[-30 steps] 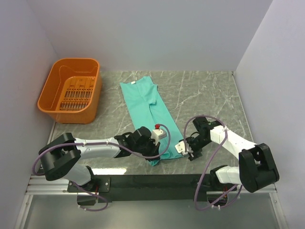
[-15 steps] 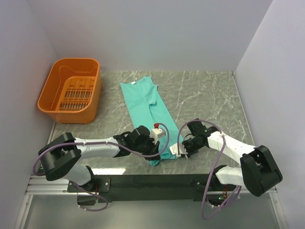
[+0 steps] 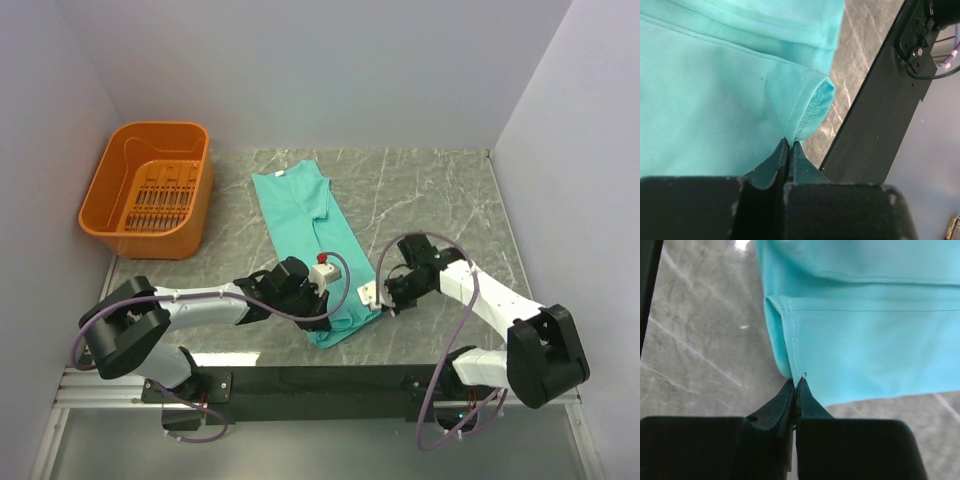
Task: Fold and stack the t-shirts
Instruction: Fold the tshirt
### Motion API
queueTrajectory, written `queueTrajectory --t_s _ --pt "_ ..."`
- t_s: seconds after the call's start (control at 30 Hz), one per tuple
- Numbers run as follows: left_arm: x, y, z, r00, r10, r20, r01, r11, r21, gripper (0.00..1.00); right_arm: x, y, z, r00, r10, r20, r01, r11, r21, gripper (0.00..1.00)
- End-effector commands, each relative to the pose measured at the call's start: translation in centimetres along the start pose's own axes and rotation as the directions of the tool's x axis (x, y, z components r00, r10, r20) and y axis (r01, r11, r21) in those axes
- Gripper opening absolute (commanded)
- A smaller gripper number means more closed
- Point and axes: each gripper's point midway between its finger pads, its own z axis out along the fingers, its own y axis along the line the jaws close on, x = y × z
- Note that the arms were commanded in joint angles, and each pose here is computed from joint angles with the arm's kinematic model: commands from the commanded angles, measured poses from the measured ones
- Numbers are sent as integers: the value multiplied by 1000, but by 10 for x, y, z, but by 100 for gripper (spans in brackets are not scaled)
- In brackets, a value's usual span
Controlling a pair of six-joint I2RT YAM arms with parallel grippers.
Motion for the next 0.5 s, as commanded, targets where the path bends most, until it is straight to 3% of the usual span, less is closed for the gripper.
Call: queueTrajectory --t_s 0.0,0.27,0.47 --pt "-32 -10 -12 996 60 63 -62 998 29 1 -26 -17 -22 995 40 87 -39 999 -19 0" --pt "-45 -1 -19 996 71 50 -71 997 -8 1 -43 -33 -34 984 83 161 -78 996 -39 0" --pt "-65 2 -28 993 86 76 -86 996 -6 1 -55 -51 -41 959 189 213 -183 982 -51 0"
